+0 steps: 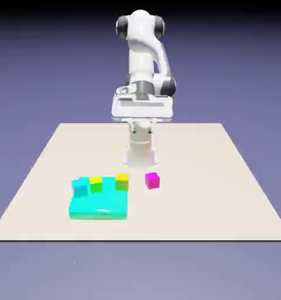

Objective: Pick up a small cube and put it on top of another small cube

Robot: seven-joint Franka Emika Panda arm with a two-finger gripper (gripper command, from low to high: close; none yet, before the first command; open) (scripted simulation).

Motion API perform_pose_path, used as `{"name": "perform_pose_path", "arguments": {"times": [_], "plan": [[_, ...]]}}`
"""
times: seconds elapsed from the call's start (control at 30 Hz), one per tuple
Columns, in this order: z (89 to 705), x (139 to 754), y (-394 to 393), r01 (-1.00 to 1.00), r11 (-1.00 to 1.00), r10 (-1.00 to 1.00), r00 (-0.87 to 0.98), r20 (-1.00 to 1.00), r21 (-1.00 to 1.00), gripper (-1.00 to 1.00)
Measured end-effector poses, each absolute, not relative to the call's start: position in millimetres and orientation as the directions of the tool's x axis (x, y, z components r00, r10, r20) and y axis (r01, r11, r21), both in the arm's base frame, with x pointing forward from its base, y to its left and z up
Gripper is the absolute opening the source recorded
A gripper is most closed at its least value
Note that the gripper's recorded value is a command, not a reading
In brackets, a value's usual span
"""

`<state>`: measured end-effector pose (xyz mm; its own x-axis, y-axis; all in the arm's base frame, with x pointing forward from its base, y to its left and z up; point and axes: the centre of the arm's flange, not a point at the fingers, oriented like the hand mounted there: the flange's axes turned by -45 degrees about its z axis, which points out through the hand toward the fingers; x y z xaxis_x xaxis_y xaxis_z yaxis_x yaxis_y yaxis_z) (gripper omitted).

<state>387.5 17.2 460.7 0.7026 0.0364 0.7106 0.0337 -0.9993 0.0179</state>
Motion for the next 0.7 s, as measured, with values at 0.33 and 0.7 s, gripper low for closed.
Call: {"name": "perform_pose_path", "arguments": {"times": [0.33,0.7], "plan": [[463.8,361.7,117.8,-0.076,-0.996,-0.093,0.743,0.663,-0.054,0.00],[426.3,318.4,210.7,-0.263,-0.964,-0.233,0.751,0.617,-0.044,0.00]]}}
